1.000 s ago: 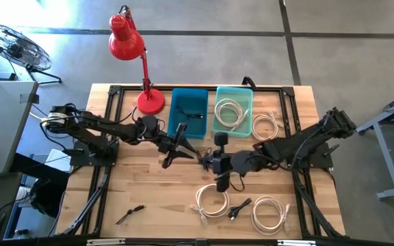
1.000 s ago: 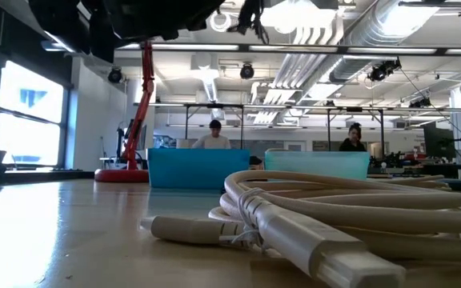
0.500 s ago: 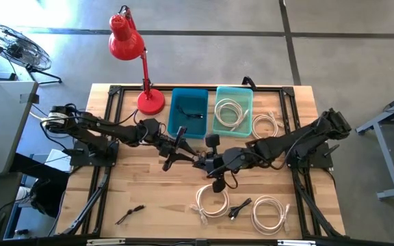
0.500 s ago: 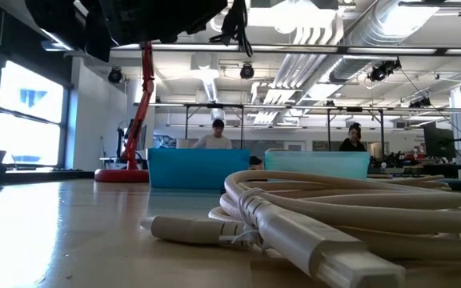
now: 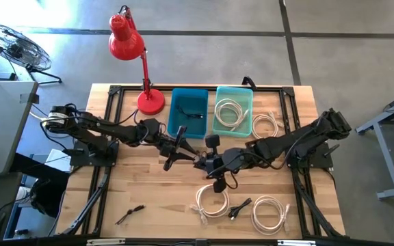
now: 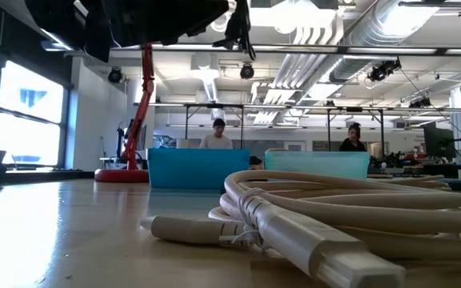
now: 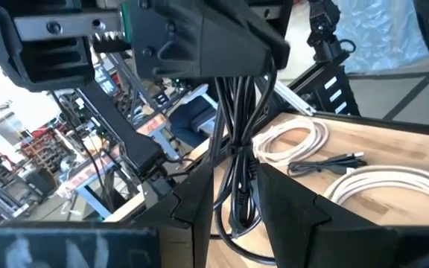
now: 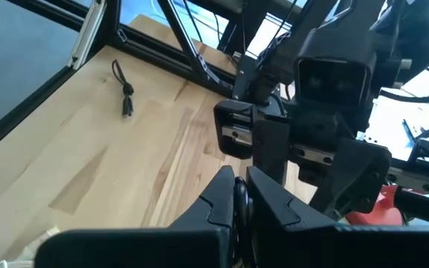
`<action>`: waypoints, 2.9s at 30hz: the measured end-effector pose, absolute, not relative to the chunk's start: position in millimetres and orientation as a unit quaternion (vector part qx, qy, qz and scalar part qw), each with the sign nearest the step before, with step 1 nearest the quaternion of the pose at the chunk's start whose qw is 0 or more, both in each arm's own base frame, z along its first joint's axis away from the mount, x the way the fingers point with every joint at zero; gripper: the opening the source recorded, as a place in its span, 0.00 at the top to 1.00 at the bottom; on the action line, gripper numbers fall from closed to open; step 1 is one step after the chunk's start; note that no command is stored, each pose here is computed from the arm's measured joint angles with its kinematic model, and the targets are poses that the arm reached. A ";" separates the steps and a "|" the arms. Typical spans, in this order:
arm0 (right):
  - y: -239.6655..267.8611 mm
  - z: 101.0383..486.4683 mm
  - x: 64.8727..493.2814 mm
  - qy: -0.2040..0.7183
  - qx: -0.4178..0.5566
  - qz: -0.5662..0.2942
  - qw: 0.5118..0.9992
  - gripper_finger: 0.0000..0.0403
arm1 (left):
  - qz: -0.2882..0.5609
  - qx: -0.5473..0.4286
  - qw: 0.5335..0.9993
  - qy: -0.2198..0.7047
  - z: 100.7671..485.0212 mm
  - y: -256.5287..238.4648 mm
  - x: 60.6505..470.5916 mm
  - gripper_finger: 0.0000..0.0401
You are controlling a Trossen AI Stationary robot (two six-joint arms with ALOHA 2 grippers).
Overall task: Pick & Place USB Port
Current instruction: Put the black charger cable into the blue bin
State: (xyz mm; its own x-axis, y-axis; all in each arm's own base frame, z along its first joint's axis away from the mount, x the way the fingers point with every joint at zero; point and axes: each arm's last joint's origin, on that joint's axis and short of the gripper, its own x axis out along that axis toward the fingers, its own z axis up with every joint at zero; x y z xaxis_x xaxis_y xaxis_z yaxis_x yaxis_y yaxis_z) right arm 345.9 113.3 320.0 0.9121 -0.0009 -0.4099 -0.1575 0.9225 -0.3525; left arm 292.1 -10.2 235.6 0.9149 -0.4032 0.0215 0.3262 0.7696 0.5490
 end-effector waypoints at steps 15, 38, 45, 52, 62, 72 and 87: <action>113.0 318.4 345.2 0.214 -0.193 0.041 0.957 0.97 | -0.199 0.228 0.951 -0.059 235.7 -10.2 291.9 0.74; 108.8 318.4 345.8 0.218 -0.210 0.014 0.953 0.98 | -0.092 0.247 0.965 -0.007 230.5 -3.5 294.0 0.74; 108.8 318.6 345.7 0.217 -0.214 0.014 0.952 0.98 | -0.048 0.243 0.969 0.010 227.8 -1.1 295.3 0.74; 108.8 318.6 345.8 0.217 -0.214 0.014 0.952 0.98 | -0.020 0.243 0.970 0.014 228.4 0.7 295.5 0.74; 108.8 318.4 345.6 0.219 -0.212 0.013 0.952 0.98 | -0.042 0.278 0.960 0.004 229.1 -0.7 295.4 0.74; 109.0 318.3 345.5 0.219 -0.211 0.014 0.953 0.98 | -0.030 0.253 0.966 0.030 225.1 0.4 295.1 0.74; 114.1 318.2 343.9 0.218 -0.212 0.022 0.952 0.98 | -0.177 0.272 0.946 -0.024 227.1 -4.9 293.5 0.74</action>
